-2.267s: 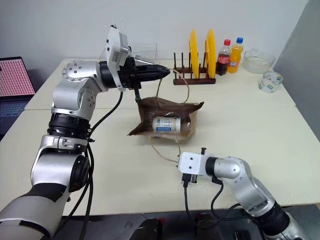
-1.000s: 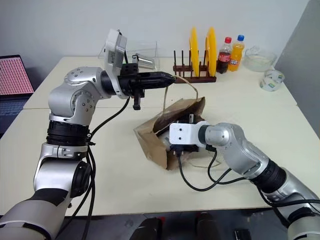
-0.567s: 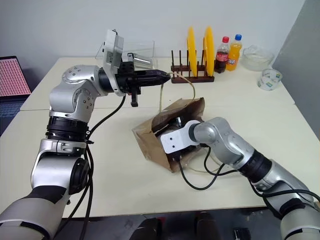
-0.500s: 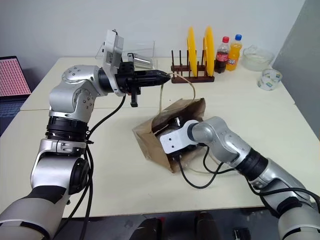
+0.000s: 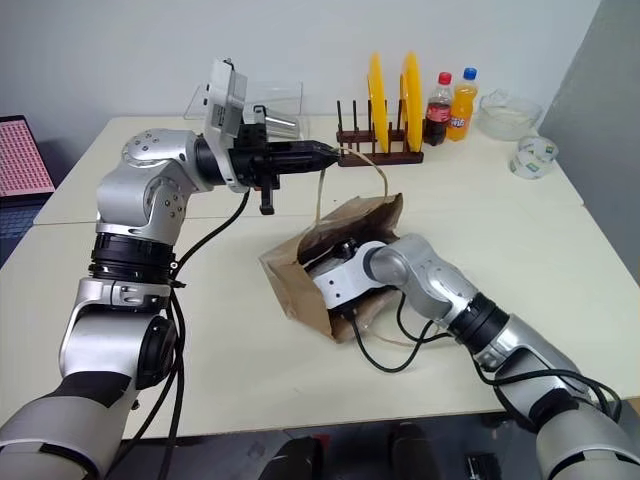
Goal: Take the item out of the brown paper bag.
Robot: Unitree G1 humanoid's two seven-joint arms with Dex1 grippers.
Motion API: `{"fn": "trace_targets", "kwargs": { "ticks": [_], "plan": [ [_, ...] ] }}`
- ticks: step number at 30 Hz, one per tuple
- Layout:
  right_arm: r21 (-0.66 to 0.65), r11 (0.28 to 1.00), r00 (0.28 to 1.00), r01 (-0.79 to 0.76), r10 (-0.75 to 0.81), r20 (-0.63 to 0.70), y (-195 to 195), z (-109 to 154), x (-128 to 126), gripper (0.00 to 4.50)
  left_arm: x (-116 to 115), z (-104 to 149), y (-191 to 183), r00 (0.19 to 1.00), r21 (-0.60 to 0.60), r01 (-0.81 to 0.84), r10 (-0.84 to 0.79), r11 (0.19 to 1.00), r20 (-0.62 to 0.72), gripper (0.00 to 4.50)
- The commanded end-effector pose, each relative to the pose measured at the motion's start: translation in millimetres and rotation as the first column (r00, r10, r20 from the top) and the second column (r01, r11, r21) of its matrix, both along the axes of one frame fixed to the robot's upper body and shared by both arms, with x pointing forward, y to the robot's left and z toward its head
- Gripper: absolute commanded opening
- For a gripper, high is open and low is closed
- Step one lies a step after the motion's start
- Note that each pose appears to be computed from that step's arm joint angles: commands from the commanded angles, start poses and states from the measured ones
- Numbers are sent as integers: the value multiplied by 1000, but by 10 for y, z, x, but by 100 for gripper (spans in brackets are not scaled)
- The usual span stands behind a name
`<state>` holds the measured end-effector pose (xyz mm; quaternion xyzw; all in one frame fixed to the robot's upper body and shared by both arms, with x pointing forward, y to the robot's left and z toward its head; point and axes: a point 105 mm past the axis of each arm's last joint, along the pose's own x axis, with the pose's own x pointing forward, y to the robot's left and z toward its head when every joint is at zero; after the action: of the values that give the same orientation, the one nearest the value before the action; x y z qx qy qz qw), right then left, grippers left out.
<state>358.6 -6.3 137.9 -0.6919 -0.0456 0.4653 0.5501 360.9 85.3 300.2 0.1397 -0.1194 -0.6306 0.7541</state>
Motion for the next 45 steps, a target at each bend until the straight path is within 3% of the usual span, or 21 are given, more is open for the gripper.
{"fn": "trace_targets", "kwargs": {
  "ticks": [1,11,18,29,38,41,43,45],
  "plan": [
    [115,993,1000,-24,22,18,78,297,-80,316,-4,93,32,998,7,-18,18,1000,62,0],
    [280,960,996,23,3,-92,-143,667,-326,316,79,33,60,995,26,-56,54,998,83,0],
    [417,909,976,12,81,-203,-221,916,-569,316,110,5,64,994,30,-71,68,997,89,0],
    [756,649,879,85,309,-363,-283,1520,-860,316,185,-22,37,992,32,-90,87,995,93,0],
    [949,225,871,222,392,-297,-651,2156,-865,316,207,-9,-16,991,23,-84,82,996,103,0],
    [970,98,905,223,349,-244,-836,2347,-819,316,206,3,-28,991,20,-81,79,997,107,0],
    [973,83,965,216,134,-226,-1251,2361,-676,316,207,37,-32,991,14,-80,78,997,112,0],
    [960,134,968,244,-94,-233,-1641,2251,-566,316,209,71,-25,990,8,-82,80,997,117,0]
  ]
}}
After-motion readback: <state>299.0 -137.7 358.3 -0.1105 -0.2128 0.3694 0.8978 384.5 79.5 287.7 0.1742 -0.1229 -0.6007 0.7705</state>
